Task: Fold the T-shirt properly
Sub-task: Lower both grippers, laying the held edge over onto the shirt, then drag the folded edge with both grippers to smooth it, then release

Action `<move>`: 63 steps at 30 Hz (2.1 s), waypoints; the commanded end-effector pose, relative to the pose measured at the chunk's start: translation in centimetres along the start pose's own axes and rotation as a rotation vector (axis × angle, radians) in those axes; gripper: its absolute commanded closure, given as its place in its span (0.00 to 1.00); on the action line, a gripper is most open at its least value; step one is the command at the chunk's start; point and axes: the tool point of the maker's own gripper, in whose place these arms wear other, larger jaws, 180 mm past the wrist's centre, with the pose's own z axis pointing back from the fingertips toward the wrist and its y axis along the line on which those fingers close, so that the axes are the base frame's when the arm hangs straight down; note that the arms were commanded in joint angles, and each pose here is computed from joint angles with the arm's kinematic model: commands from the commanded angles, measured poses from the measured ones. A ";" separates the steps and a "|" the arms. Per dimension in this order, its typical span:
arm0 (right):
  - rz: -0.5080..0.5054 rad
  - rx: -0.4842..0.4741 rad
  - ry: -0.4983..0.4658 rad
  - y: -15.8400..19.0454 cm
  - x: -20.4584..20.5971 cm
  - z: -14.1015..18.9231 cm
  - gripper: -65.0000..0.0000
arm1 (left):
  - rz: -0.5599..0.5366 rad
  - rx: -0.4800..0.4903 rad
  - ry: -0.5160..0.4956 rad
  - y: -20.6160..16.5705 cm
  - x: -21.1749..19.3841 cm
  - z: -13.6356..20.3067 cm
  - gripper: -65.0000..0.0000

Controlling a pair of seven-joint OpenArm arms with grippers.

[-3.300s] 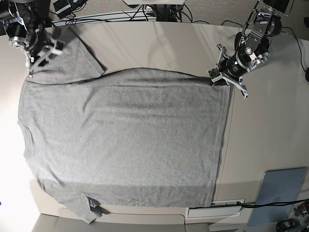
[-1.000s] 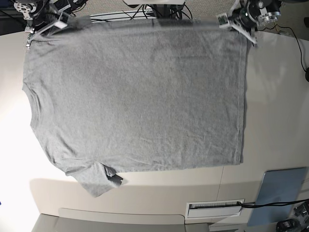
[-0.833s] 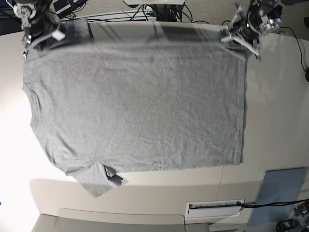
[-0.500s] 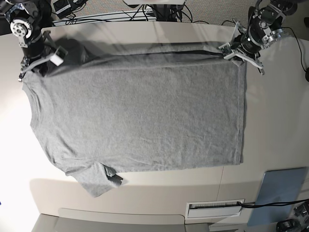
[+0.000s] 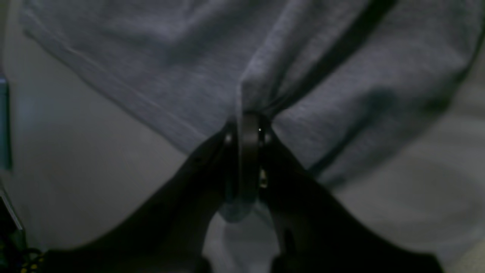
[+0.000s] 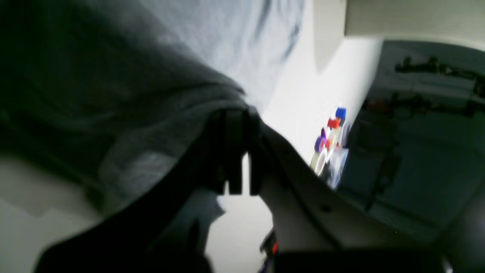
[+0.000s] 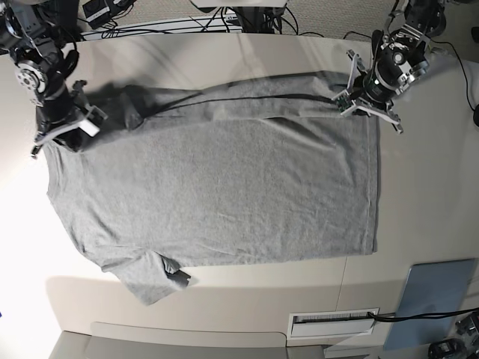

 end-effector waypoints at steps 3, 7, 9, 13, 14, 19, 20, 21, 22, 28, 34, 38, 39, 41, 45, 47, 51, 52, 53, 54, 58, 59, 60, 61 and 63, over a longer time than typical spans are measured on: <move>0.052 -0.037 -0.005 -1.0 0.4 -1.3 1.00 | 0.009 0.058 -0.021 1.3 0.8 0.1 1.00; 0.066 -0.049 0.009 -1.4 0.6 -3.0 1.00 | -0.005 0.080 -0.013 1.4 0.9 0.0 1.00; 0.070 -0.075 0.017 -2.2 0.6 -3.5 1.00 | -0.003 0.081 -0.011 1.3 0.9 -0.1 1.00; 0.071 -0.107 0.029 -3.6 0.5 -4.0 1.00 | -0.001 0.099 0.024 1.4 0.0 -0.4 1.00; 0.071 -0.107 0.028 -3.6 0.6 -4.0 1.00 | 0.010 0.110 0.030 1.6 -0.2 -0.5 1.00; 0.062 -0.099 0.029 -3.4 0.5 -4.0 1.00 | -0.001 0.140 0.059 2.2 -0.9 -0.7 1.00; 0.062 -0.099 0.029 -3.4 0.5 -4.0 1.00 | -0.011 0.147 0.066 2.3 -1.0 -0.7 1.00; 0.062 -0.099 0.029 -3.4 0.5 -4.0 1.00 | -0.014 0.149 0.068 2.3 -1.1 -0.6 1.00; 0.062 -0.098 0.031 -3.4 0.4 -4.0 1.00 | -0.014 0.149 0.067 2.3 -1.1 -0.6 1.00; 0.061 -0.098 0.040 -3.4 0.3 -4.0 1.00 | 0.035 0.254 0.050 5.0 -0.4 -0.5 1.00; 0.061 -0.098 0.050 -3.4 0.1 -4.0 1.00 | 0.035 0.278 0.047 6.2 0.1 -0.5 1.00; 0.061 -0.098 0.050 -3.4 0.1 -4.0 1.00 | 0.037 0.276 0.046 6.2 0.1 -0.5 1.00; 0.061 -0.098 0.050 -3.4 0.1 -4.0 1.00 | 0.044 0.271 0.042 6.1 0.2 -0.5 1.00; 0.060 -0.099 0.052 -3.4 0.1 -4.0 1.00 | 0.058 0.261 0.035 5.9 0.3 -0.6 1.00; 0.055 -0.095 0.060 -3.3 -0.1 -4.0 1.00 | 0.076 0.249 0.027 5.7 0.4 -0.7 1.00; 0.042 -0.087 0.062 -3.2 -0.1 -4.0 1.00 | 0.076 0.249 0.027 5.7 0.4 -0.6 0.96; 0.038 -0.086 0.059 -3.2 -0.1 -4.0 0.77 | 0.078 0.252 0.028 5.7 0.4 -0.6 0.64; 0.038 -0.086 0.059 -3.2 -0.1 -4.0 0.69 | 0.084 0.260 0.028 5.9 0.4 -0.6 0.57; 0.037 -0.087 0.059 -3.2 -0.1 -4.0 0.64 | 0.097 0.279 0.027 6.2 0.3 -0.5 0.52; 0.032 -0.094 0.060 -3.3 -0.1 -4.0 0.63 | 0.117 0.307 0.028 6.7 0.2 -0.4 0.48; -0.049 -0.193 0.071 -4.8 -0.2 -3.8 0.63 | 0.166 0.389 0.043 8.0 -0.3 0.2 0.47; -0.069 -0.214 0.073 -5.1 -0.2 -3.7 0.63 | 0.167 0.388 0.051 8.0 -0.4 0.1 0.47; -0.086 -0.228 0.078 -5.2 -0.2 -3.7 0.63 | 0.172 0.384 0.055 7.9 -0.5 0.1 0.47; -0.102 -0.240 0.085 -5.3 -0.3 -3.7 0.63 | 0.188 0.373 0.054 7.7 -0.5 0.1 0.47; -0.131 -0.260 0.110 -5.4 -0.7 -3.6 0.63 | 0.235 0.342 0.049 7.0 -0.6 -0.1 0.49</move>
